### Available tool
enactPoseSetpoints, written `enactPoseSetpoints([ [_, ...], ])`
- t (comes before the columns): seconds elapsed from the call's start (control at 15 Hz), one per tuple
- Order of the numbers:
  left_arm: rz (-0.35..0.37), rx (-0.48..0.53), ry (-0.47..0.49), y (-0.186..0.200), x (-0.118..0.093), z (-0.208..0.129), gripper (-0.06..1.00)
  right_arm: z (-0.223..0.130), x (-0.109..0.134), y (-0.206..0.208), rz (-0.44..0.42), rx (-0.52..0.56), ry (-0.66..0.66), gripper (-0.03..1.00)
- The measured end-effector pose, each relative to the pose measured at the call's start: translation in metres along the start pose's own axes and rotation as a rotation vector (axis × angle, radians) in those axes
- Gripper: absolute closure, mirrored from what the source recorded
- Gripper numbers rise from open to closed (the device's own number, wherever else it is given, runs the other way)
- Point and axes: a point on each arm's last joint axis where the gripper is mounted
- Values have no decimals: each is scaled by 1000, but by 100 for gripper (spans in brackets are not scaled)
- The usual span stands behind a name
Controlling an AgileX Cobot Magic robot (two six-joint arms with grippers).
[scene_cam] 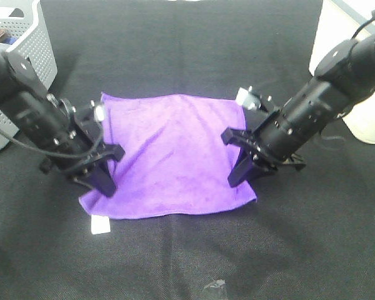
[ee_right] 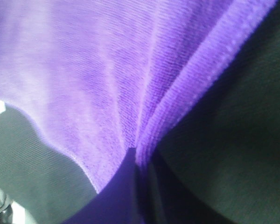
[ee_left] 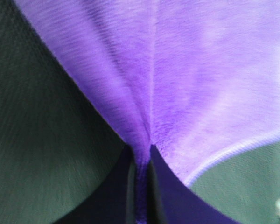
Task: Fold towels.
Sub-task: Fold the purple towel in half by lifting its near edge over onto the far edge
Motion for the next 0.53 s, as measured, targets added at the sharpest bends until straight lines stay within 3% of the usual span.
enactPoseSetpoints([
  [0.2,3,-75,-38,30,-14,4,94,4,12,20,8,-40,47,97],
  [0.53,25,-222,-51,62,-3,43,94,61,32,50,-38,-182,120,97],
])
Point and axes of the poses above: a point on each arm's last joint axis where the gripper is mounted, y pointing back along that axis away from the gripper, x along the wrist's bending axis when the last joint is at zero, z = x × y, and after that the axes turned 5 degrees about -y, right-handed
